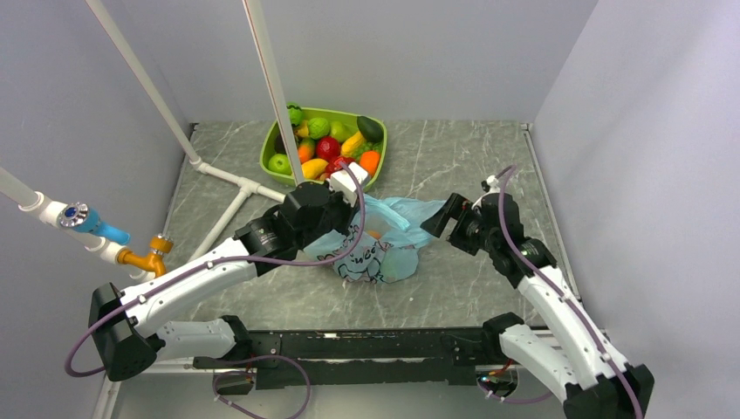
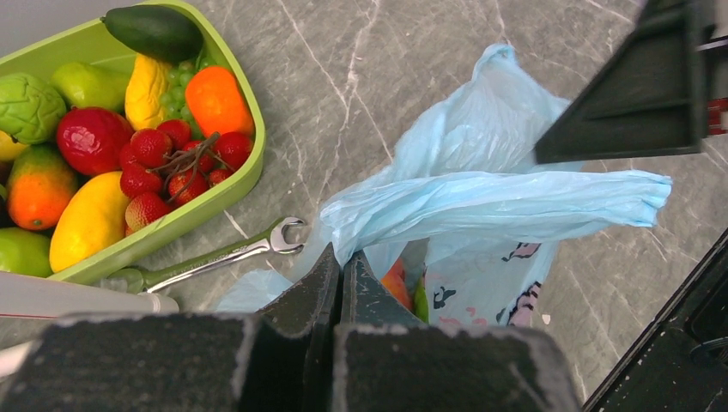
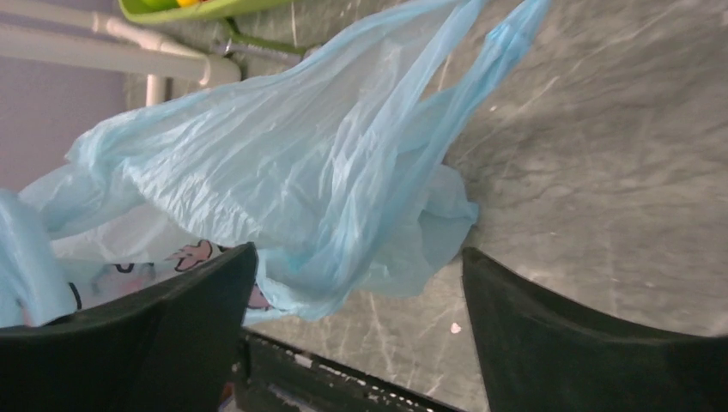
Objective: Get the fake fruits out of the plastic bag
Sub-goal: Untie the plastic bag at the center of the board.
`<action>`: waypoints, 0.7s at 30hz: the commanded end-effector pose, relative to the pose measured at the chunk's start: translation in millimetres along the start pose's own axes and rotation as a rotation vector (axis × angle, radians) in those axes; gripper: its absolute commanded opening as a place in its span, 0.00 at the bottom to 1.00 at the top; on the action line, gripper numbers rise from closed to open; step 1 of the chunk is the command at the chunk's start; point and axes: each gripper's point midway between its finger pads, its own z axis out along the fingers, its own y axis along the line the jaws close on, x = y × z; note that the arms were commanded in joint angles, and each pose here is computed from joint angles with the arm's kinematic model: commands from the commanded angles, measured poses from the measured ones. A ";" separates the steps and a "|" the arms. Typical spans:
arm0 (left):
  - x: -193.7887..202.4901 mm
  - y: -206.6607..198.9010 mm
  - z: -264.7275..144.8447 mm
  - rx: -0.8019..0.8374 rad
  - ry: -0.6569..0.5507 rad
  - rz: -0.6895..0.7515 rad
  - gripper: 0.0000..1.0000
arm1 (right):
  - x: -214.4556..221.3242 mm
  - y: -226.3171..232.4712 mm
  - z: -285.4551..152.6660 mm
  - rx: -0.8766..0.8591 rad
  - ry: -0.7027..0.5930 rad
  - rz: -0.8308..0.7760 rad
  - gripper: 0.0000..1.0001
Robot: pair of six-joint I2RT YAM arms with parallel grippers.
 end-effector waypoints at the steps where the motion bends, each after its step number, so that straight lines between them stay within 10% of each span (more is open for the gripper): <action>1: -19.2 -9.2 -6.4 0.044 -0.068 -0.011 0.00 | 0.0 46.4 16.2 -0.284 0.086 -0.030 0.80; 13: -27.9 -25.1 -14.0 0.141 -0.121 -0.004 0.00 | -4.7 93.8 6.5 -0.642 0.021 -0.238 0.81; 15: -28.2 -26.0 -14.5 0.145 -0.124 -0.007 0.00 | -4.9 89.4 11.8 -0.610 0.030 -0.236 0.68; 19: -32.8 -23.7 -20.8 0.137 -0.159 -0.014 0.00 | -14.9 75.6 17.6 -0.486 -0.004 -0.221 0.00; 21: -36.0 -18.9 -25.8 0.116 -0.187 -0.021 0.00 | -28.7 68.6 9.3 -0.408 -0.089 -0.214 0.00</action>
